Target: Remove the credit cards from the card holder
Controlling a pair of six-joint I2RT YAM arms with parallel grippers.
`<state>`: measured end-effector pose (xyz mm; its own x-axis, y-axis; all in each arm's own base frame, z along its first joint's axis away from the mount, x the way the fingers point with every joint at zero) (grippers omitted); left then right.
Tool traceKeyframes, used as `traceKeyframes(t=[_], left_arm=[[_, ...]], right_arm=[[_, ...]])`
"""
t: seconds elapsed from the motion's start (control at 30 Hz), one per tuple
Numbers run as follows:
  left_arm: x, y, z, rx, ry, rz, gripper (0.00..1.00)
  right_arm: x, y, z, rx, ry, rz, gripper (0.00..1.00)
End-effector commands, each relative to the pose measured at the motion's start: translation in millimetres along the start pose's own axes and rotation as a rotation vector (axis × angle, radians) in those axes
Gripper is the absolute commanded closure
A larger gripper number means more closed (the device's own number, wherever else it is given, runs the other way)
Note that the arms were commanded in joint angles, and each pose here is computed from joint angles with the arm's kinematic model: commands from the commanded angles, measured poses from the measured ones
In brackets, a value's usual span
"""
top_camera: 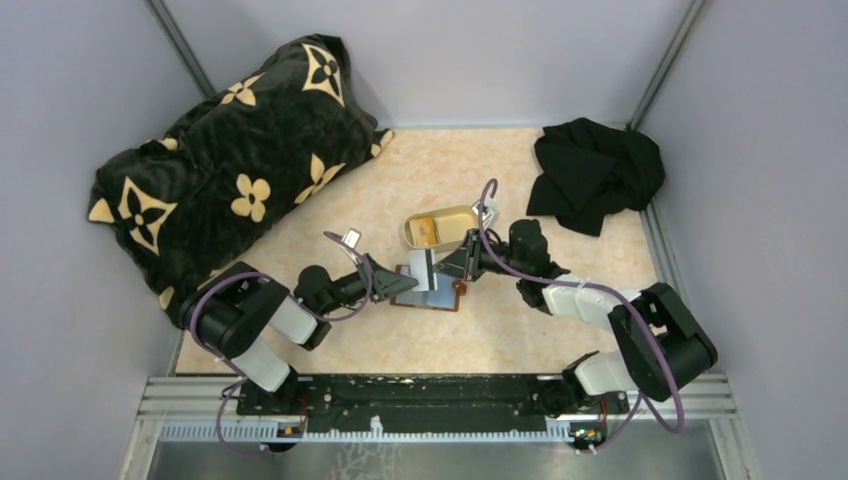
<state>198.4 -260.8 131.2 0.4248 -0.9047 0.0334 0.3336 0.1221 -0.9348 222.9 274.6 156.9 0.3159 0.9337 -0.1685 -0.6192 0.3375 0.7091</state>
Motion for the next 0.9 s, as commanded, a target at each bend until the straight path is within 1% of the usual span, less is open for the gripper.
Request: traceKeyframes(t=[0.0,0.13,0.27,0.33,0.43,0.53,0.63,0.7,0.87], left_arm=[[-8.0,-37.4,12.6,0.179,-0.075,-0.164,0.57],[-19.5,-25.0,11.8,0.168,-0.093,-0.120,0.55],[-29.5,-13.6,6.7,0.159,-0.095,-0.075,0.54],[-31.8,-7.3,1.7,0.159,-0.077,-0.052,0.54],[-35.7,-2.7,-3.3,0.155,-0.065,-0.036,0.54],[-38.0,-2.7,-6.6,0.156,-0.055,-0.039,0.54],[-39.2,-3.2,-7.1,0.167,-0.054,-0.041,0.54],[-39.8,-3.3,-7.4,0.171,-0.055,-0.040,0.56],[-43.1,-1.5,-8.2,0.178,-0.066,-0.029,0.57]], right_arm=[[0.7,-0.7,39.4,-0.044,-0.093,0.036,1.00],[3.0,-15.8,51.8,-0.040,-0.096,-0.004,1.00],[11.9,-34.2,71.8,-0.079,-0.084,-0.087,1.00],[20.4,-42.0,87.0,-0.119,-0.064,-0.123,1.00],[34.3,-62.6,98.2,-0.125,-0.015,-0.174,1.00],[46.1,-91.8,99.4,-0.117,0.039,-0.220,1.00],[53.0,-110.7,98.3,-0.088,0.073,-0.200,1.00],[56.4,-121.9,95.7,-0.073,0.089,-0.201,1.00],[62.5,-133.9,85.8,-0.058,0.131,-0.189,1.00]])
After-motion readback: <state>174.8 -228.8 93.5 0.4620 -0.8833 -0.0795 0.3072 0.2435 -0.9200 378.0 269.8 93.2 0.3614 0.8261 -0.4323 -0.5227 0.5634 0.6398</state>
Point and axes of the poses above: each gripper's point midway between its finger pads, its own x axis out along the fingers, its own y axis along the line the jaws close on, z = x × y, the point moved 2 cm from there along -x, back along the fingers, and after that the axes turned 2 degrees about -x, right-handed, at the moved point
